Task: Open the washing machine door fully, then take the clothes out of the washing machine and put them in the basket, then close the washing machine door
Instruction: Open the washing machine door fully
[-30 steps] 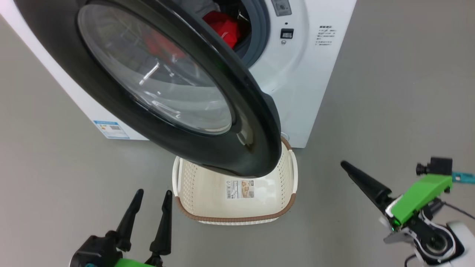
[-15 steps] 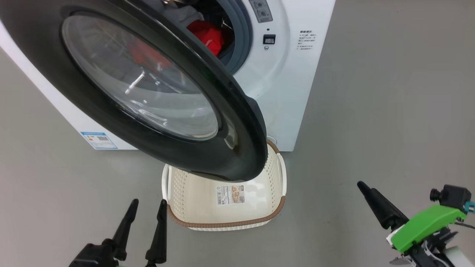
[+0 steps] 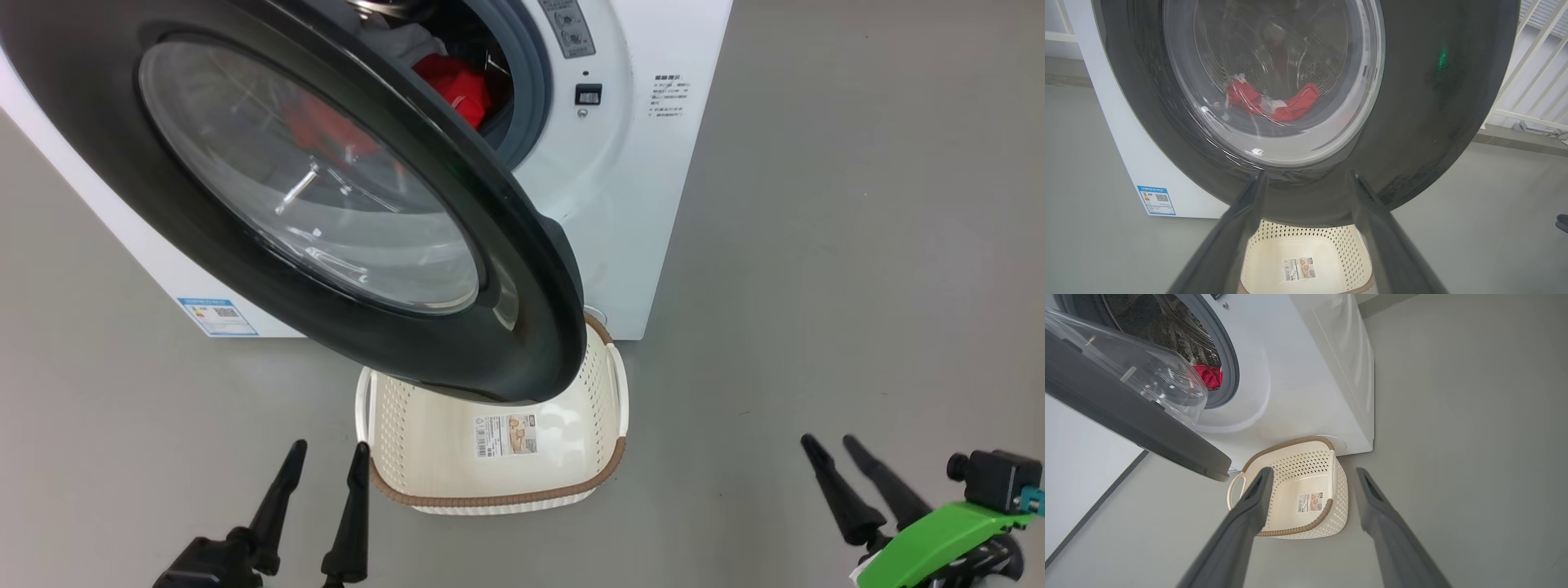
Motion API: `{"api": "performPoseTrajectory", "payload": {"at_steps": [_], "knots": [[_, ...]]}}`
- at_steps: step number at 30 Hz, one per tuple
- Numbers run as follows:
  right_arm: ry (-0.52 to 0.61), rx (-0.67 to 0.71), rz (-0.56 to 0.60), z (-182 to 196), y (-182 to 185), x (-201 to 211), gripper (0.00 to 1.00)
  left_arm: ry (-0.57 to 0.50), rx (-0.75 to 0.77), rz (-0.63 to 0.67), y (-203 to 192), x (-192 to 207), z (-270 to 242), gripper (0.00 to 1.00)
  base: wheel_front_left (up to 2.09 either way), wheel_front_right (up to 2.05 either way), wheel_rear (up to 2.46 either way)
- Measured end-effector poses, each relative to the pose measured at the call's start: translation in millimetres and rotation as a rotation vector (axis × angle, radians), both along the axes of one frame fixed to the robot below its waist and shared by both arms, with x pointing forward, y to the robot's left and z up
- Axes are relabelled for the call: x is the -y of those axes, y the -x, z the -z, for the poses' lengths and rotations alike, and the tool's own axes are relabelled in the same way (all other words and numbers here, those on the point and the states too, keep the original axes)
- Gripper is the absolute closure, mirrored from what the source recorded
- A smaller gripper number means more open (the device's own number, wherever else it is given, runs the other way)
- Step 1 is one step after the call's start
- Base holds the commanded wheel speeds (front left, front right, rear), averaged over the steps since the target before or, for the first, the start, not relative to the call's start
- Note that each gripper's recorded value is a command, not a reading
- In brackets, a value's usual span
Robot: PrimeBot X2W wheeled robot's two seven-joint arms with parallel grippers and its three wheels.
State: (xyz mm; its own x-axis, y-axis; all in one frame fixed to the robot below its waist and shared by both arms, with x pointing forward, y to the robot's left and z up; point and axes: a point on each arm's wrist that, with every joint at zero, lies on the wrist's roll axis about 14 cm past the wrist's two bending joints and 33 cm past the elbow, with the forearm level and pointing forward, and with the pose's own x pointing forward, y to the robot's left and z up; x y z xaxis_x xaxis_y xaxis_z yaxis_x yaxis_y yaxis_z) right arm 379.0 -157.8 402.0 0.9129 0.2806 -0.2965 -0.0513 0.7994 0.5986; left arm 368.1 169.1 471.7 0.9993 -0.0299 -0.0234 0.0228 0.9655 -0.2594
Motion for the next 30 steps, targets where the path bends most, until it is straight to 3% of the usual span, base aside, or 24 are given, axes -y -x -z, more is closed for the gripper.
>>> {"api": "performPoseTrajectory", "payload": {"at_steps": [10, 19, 30], "knots": [[0.197, 0.152, 0.021, -20, -10, 15, 0.0, -0.001, -0.004, -0.002, 1, -1, 1, 0.0, 0.0, 0.0, 0.0], [0.323, 0.266, 0.13, -45, -12, 39, 0.0, -0.011, -0.01, -0.001, 2, -2, 3, 0.0, 0.0, 0.0, 0.0], [0.366, 0.227, 0.164, -33, 5, 46, 0.0, -0.011, -0.003, -0.004, 2, -4, 1, 0.0, 0.0, 0.0, 0.0]]}}
